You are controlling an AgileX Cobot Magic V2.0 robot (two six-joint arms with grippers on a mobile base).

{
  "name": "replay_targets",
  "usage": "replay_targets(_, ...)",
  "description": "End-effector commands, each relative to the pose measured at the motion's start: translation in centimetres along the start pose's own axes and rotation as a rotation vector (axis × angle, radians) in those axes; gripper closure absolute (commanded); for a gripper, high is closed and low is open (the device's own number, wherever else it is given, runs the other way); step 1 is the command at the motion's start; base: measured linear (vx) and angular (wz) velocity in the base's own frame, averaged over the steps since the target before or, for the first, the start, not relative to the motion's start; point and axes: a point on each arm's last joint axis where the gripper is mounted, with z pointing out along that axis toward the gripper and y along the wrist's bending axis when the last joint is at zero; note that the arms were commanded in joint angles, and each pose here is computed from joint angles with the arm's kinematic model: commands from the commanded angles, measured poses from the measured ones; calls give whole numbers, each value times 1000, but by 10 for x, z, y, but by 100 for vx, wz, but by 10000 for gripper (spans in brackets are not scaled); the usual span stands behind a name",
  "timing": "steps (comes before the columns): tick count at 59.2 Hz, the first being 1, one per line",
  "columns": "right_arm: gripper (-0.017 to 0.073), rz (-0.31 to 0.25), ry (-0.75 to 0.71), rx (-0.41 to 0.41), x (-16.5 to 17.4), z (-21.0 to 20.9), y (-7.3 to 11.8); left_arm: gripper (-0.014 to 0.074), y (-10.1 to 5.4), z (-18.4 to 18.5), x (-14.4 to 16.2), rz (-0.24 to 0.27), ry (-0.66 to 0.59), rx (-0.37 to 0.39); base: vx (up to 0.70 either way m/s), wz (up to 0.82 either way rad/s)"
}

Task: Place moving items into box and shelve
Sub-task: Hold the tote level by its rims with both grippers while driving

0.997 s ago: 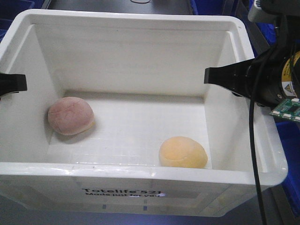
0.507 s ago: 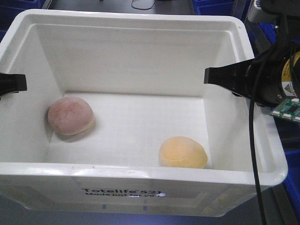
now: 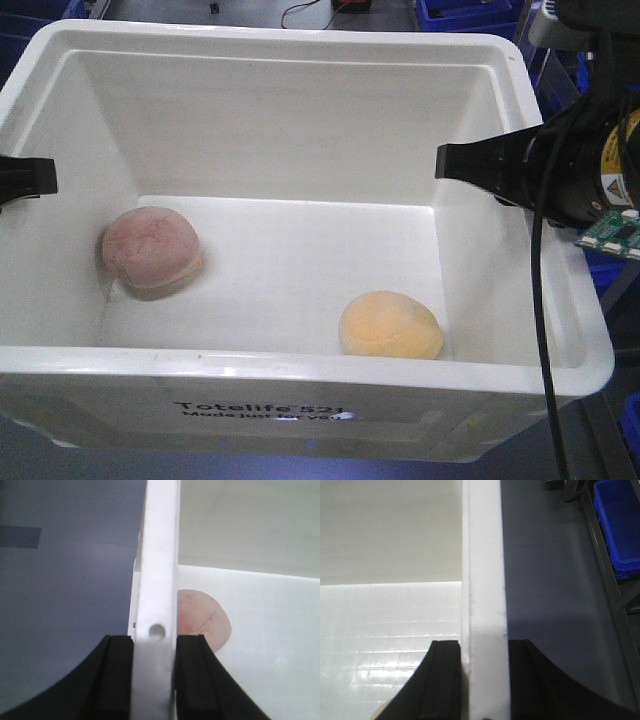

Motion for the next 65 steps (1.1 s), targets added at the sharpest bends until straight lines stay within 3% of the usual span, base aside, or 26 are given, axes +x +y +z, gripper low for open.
replay_targets(1, 571, -20, -155, 38, -19, -17, -13, 485, 4, -17, -19, 24, -175, 2, 30, 1)
replay_targets(30, 571, -20, -155, 38, -19, -17, -13, 485, 4, -17, -19, 24, -175, 2, 26, 16)
replay_targets(65, 571, -20, -155, 38, -19, -17, -13, 485, 4, -17, -19, 24, -175, 2, 18, 56)
